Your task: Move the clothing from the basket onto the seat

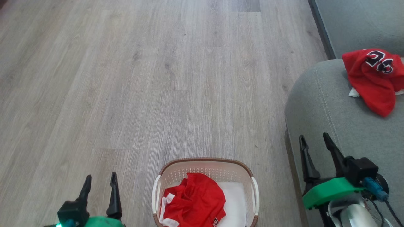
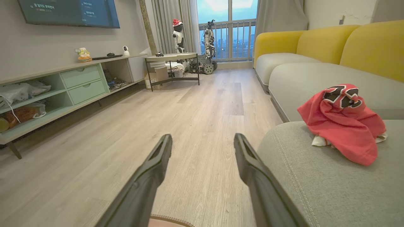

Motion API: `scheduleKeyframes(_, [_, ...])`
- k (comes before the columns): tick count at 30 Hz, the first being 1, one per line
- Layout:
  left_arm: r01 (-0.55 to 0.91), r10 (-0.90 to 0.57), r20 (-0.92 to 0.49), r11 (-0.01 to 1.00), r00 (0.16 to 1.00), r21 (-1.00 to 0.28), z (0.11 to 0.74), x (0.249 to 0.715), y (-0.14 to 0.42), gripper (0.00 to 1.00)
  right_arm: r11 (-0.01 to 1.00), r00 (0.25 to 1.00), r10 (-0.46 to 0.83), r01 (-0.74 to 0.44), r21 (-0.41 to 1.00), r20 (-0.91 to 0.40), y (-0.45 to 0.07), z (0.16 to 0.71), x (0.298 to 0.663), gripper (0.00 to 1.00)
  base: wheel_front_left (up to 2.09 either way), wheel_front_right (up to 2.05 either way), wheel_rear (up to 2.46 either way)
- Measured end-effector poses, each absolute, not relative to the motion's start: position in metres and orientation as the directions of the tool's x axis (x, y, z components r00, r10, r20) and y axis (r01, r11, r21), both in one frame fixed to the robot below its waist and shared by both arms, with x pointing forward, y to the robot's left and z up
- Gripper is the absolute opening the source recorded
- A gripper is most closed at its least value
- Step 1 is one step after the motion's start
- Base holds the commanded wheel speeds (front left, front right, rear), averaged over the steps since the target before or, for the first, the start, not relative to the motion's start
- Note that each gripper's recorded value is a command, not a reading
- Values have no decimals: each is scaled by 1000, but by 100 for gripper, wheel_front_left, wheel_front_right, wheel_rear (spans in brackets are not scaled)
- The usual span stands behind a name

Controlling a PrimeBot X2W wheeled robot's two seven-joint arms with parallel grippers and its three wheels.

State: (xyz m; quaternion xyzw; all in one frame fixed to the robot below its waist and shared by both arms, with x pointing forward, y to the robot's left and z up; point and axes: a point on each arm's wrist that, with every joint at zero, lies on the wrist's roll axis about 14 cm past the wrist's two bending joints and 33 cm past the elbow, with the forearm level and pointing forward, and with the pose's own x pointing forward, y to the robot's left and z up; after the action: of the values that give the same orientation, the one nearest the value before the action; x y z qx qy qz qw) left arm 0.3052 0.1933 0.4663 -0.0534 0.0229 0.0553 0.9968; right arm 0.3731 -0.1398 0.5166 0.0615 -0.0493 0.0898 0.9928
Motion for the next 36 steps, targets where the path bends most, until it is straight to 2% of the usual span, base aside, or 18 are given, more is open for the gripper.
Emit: scheduleKeyframes(36, [-72,63,-100,993,993,-93,451,312,183,100,974,983,167,-176,142,71,-141,503,373,100,0,0,0])
